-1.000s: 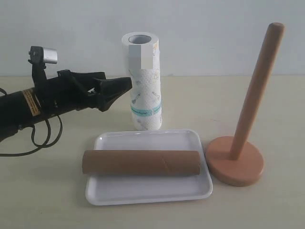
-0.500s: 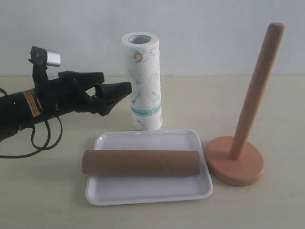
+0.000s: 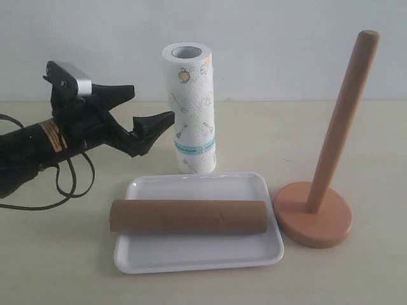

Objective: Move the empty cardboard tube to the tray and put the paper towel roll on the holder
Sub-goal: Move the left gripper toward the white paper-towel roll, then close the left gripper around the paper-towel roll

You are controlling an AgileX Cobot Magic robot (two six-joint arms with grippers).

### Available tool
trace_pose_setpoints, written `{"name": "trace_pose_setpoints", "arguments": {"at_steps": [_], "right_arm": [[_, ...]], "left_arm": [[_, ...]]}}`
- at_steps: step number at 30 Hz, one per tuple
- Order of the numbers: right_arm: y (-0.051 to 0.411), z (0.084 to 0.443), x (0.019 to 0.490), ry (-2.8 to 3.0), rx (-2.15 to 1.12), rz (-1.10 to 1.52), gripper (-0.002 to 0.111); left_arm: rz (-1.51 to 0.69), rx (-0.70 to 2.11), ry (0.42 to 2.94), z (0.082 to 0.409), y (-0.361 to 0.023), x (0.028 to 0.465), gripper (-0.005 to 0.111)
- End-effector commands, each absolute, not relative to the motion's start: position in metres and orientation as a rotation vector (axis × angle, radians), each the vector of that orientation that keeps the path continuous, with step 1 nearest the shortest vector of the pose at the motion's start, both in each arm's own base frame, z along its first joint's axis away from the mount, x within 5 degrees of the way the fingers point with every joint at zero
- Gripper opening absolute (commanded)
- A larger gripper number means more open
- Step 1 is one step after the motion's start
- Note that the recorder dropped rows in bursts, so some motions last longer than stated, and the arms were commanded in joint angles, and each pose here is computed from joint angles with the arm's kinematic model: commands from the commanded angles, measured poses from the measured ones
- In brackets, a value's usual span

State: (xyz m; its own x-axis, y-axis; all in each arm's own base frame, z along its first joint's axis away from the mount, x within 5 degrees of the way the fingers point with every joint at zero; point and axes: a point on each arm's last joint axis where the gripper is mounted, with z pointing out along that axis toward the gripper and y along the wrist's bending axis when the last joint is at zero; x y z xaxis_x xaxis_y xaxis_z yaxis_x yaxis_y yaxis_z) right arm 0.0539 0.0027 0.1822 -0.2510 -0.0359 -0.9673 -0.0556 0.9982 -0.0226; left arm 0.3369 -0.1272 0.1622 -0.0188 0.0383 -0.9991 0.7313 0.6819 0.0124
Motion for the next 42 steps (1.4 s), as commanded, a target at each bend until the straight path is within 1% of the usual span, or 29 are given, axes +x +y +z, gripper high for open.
{"name": "trace_pose_setpoints", "arguments": {"at_steps": [1,7,15,20,24,27,38,42], "right_arm": [[0.003,0.183,0.054,1.816,-0.073,0.014,0.000],[0.003,0.183,0.054,1.816,-0.073,0.014,0.000],[0.003,0.183,0.054,1.816,-0.073,0.014,0.000],[0.003,0.183,0.054,1.816,-0.073,0.014,0.000],[0.003,0.183,0.054,1.816,-0.073,0.014,0.000],[0.003,0.183,0.054,1.816,-0.073,0.014,0.000],[0.003,0.183,0.054,1.816,-0.073,0.014,0.000],[0.003,0.183,0.054,1.816,-0.073,0.014,0.000]], "left_arm": [[-0.733,0.609,1.491,0.152,-0.133,0.343,0.102],[-0.799,0.686,1.499,0.140,-0.141,0.353,0.102],[-0.764,0.687,1.506,0.143,-0.145,0.374,0.102],[-0.795,0.686,1.527,0.140,-0.148,0.383,0.102],[-0.818,0.769,1.494,0.140,-0.153,0.387,0.102],[-0.819,0.762,1.483,0.140,-0.156,0.391,0.102],[-0.843,0.797,1.454,0.126,-0.190,0.407,0.102],[-0.840,0.794,1.433,0.124,-0.194,0.415,0.102]]}}
